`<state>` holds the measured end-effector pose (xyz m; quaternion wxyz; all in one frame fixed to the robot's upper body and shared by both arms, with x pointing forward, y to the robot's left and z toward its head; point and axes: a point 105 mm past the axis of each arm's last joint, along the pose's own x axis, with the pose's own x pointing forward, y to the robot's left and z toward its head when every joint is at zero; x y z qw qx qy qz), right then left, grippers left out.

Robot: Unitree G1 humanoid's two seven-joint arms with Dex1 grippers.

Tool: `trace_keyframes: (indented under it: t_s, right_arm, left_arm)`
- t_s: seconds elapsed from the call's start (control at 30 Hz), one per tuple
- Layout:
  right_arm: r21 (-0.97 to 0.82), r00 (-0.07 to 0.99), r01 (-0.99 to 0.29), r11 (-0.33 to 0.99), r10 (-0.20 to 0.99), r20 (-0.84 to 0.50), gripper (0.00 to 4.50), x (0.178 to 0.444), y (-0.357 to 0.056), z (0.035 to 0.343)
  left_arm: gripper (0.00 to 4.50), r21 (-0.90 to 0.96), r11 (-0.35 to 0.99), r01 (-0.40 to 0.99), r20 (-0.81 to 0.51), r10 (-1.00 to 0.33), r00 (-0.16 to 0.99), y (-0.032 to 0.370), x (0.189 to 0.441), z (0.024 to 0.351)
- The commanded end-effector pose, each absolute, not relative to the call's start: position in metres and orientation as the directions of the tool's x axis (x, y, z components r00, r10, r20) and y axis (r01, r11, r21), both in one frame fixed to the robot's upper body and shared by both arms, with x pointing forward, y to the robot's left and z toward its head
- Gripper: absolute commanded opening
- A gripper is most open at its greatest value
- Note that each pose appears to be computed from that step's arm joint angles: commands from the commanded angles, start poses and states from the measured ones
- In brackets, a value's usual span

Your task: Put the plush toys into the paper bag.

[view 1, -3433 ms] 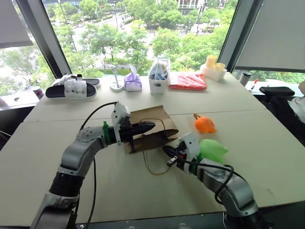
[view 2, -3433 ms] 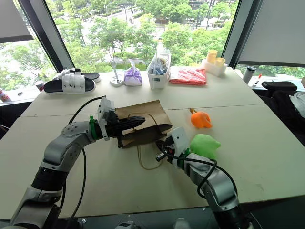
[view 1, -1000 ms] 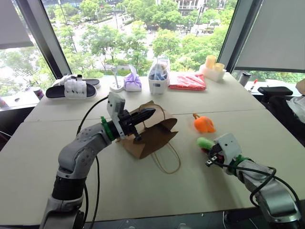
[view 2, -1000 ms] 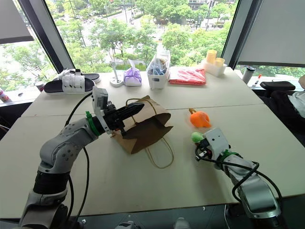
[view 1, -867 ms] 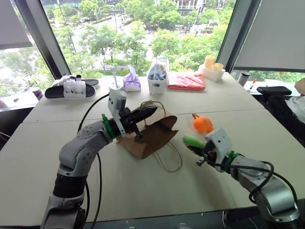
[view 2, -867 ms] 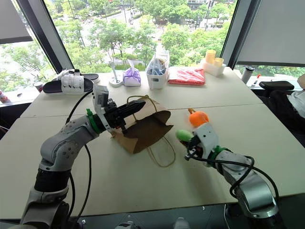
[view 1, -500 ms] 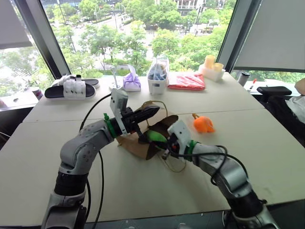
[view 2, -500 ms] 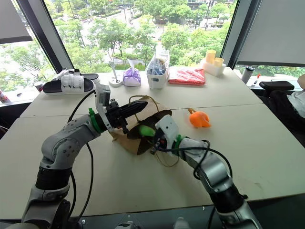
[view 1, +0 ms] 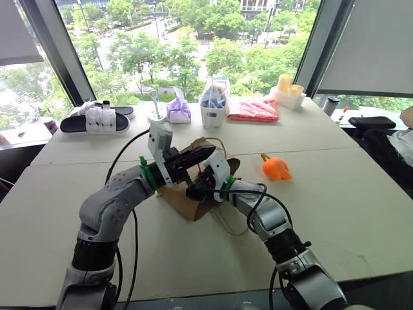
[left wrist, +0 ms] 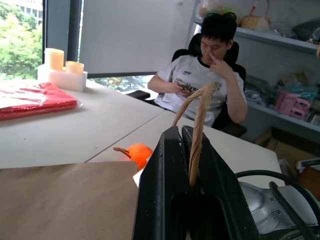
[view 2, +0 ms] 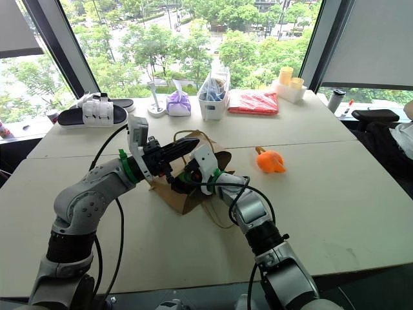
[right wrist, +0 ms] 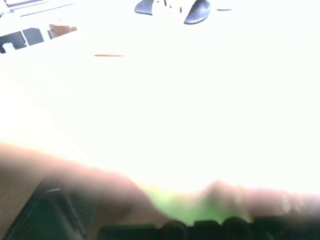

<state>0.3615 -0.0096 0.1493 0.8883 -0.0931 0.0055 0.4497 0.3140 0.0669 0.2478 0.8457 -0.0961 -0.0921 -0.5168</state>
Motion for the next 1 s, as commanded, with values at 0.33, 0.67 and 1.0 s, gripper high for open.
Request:
trace_keyframes:
  t_s: [0.33,0.67,1.0]
  right_arm:
    - [-0.336,0.810,-0.578,0.744,0.572,-0.129,4.45,0.342,-0.166,0.209]
    - [-0.366,0.906,-0.416,0.833,0.346,-0.242,4.45,0.421,-0.203,0.154]
    - [-0.514,0.954,-0.290,0.807,0.199,-0.225,3.60,0.453,-0.213,0.140]
  left_arm:
    - [0.00,-0.020,0.450,0.893,0.294,-0.851,0.435,0.073,0.312,0.259]
    - [0.00,-0.002,0.448,0.894,0.294,-0.854,0.429,0.071,0.311,0.260]
    - [0.00,0.000,0.469,0.883,0.301,-0.842,0.447,0.072,0.309,0.262]
